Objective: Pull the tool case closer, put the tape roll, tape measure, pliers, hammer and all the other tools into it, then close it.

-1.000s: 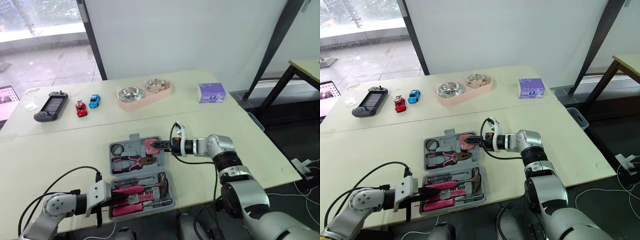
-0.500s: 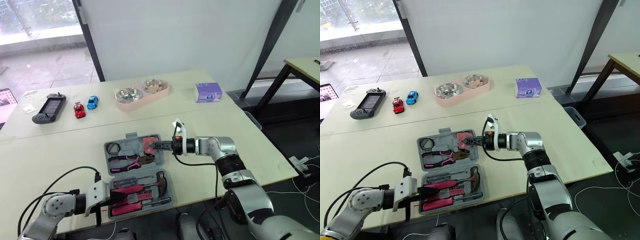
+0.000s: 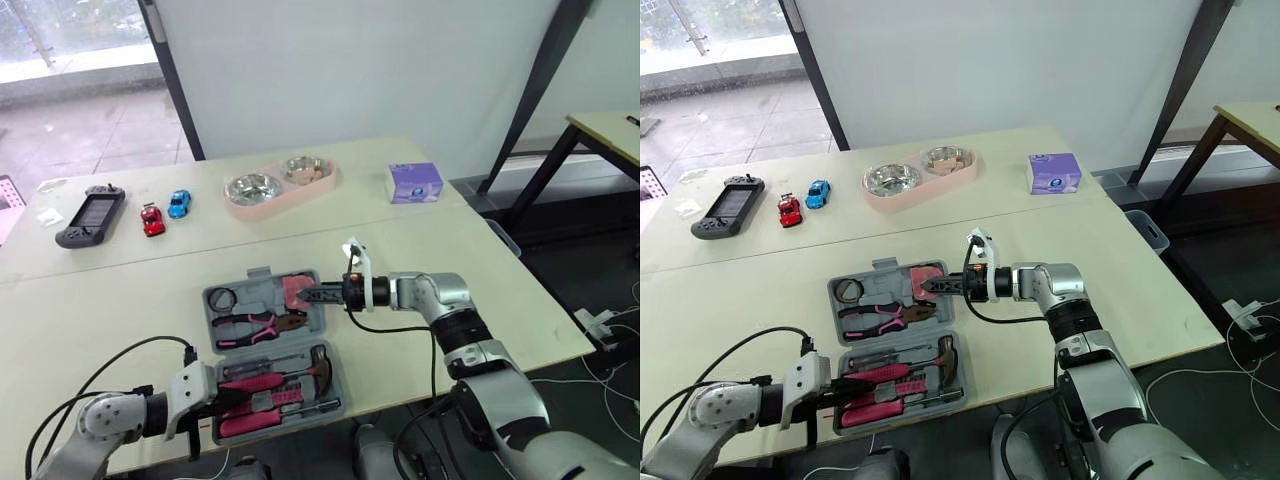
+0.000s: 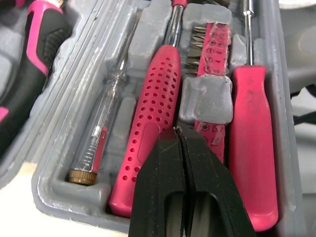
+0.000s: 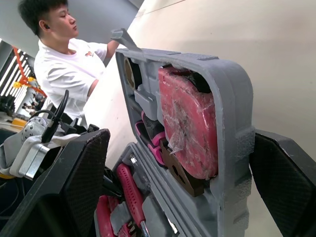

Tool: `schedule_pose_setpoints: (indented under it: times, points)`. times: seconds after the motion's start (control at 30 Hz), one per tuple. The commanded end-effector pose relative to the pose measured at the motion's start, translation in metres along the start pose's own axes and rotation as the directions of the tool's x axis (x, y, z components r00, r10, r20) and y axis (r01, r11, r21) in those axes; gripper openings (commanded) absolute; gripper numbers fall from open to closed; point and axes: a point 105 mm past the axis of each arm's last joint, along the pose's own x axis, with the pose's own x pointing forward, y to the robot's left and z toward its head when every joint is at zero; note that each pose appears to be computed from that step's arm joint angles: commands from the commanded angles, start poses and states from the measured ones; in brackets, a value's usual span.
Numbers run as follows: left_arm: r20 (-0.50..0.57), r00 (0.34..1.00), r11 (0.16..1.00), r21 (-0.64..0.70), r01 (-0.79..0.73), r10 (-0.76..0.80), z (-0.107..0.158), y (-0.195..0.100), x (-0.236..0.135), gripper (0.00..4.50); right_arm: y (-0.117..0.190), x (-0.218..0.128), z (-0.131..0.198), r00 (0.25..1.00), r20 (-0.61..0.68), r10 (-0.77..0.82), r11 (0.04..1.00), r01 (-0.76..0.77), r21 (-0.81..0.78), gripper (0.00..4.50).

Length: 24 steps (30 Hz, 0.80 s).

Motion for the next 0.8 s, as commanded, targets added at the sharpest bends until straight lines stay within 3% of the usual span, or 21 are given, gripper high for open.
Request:
schedule_pose_setpoints:
  times: [0.03, 0.47, 0.8]
  points:
    - [-0.046, 0.995, 0.995, -0.041, -0.086, 0.084, -0.009, 0.01, -0.008, 0.0, 0.013, 0.002, 0.009, 0.998, 0.012, 0.064, 0.997, -0.063, -0.052, 4.42]
    - [0.032, 0.986, 0.985, -0.072, -0.158, 0.161, 0.017, 0.023, -0.022, 0.0, 0.011, 0.0, 0.008, 0.998, 0.009, 0.065, 0.996, -0.064, -0.063, 4.42]
    - [0.084, 0.987, 0.984, -0.125, -0.126, 0.137, 0.029, 0.012, -0.029, 0.0, 0.012, 0.001, 0.011, 0.997, 0.017, 0.074, 0.995, -0.072, -0.072, 4.42]
